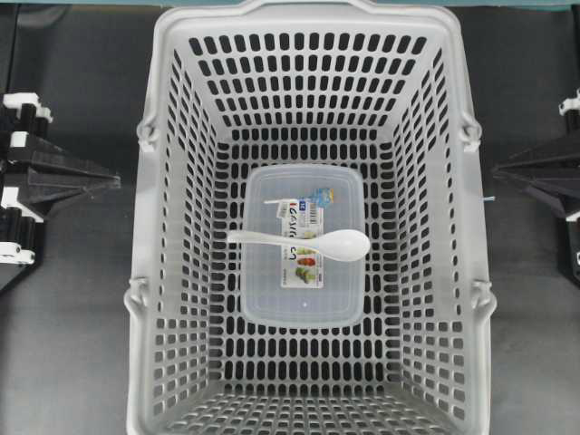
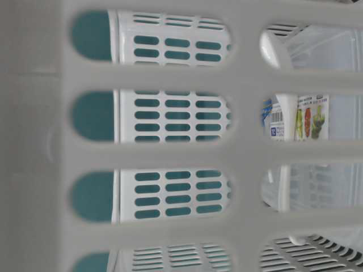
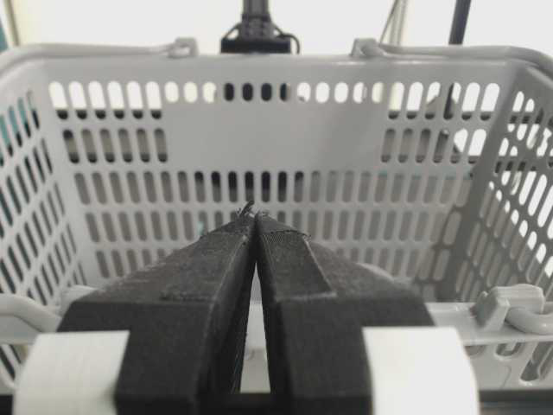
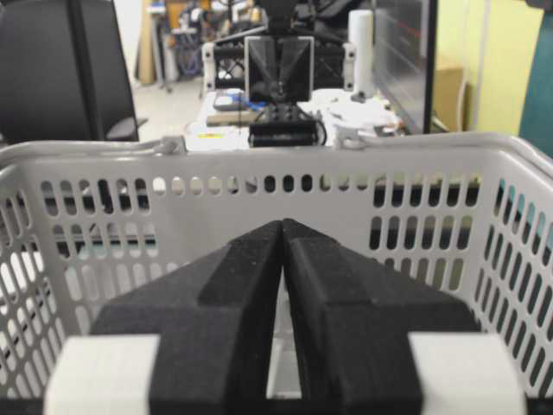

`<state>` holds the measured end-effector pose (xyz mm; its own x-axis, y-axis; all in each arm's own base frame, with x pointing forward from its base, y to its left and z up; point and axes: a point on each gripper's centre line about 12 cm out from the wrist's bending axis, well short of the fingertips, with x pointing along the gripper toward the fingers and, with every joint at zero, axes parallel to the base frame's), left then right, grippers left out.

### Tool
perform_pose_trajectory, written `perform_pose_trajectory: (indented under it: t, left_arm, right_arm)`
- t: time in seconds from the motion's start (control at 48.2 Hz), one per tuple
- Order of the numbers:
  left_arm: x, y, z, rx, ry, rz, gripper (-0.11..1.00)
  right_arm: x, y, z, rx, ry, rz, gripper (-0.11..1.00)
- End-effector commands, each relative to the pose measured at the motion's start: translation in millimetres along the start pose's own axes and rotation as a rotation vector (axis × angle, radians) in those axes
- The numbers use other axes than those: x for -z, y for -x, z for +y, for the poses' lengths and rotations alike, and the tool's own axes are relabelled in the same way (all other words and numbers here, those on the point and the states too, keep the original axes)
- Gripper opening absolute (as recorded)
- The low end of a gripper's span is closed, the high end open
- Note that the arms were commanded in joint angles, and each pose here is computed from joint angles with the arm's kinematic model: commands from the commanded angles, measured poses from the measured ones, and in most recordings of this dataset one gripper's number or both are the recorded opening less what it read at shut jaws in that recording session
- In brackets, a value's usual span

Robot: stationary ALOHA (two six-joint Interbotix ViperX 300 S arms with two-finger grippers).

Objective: Pick up the chinese spoon from the shopping basket with the left arm.

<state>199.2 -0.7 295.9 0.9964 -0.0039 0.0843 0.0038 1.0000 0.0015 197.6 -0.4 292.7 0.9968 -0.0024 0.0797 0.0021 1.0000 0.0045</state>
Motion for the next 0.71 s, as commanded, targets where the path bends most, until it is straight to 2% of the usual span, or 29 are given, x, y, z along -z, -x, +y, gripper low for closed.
perform_pose_trajectory:
  t: [0.0, 0.062, 0.104, 0.27, 0.415, 0.581, 0.685]
  left_arm:
    - [-5, -3, -1, 0.01, -0.014, 0.029, 0.06]
    - [-12, -5, -1, 0.008, 0.004, 0.065, 0.02]
    - [-17, -8, -1, 0.004, 0.014, 0.104, 0.0]
    - [-38, -24, -1, 0.002, 0.007, 0.209, 0.0]
    - [-57, -49, -2, 0.005, 0.006, 0.282, 0.0]
    - [-56, -80, -6, 0.011, 0.005, 0.414, 0.0]
    - [-51, -97, -8, 0.016, -0.001, 0.493, 0.0]
  right_arm:
    - [-7, -3, -1, 0.008, -0.013, -0.022, 0.0]
    - [-7, -3, -2, 0.013, -0.028, -0.022, 0.02]
    - [-7, -3, -2, 0.014, -0.035, -0.02, 0.0]
    - [-5, -4, -3, 0.016, -0.064, -0.011, 0.0]
    - [-3, -4, -4, 0.023, -0.149, 0.011, 0.0]
    - [4, -3, -7, 0.043, -0.218, 0.063, 0.03]
    - [5, -2, -7, 0.046, -0.222, 0.075, 0.14]
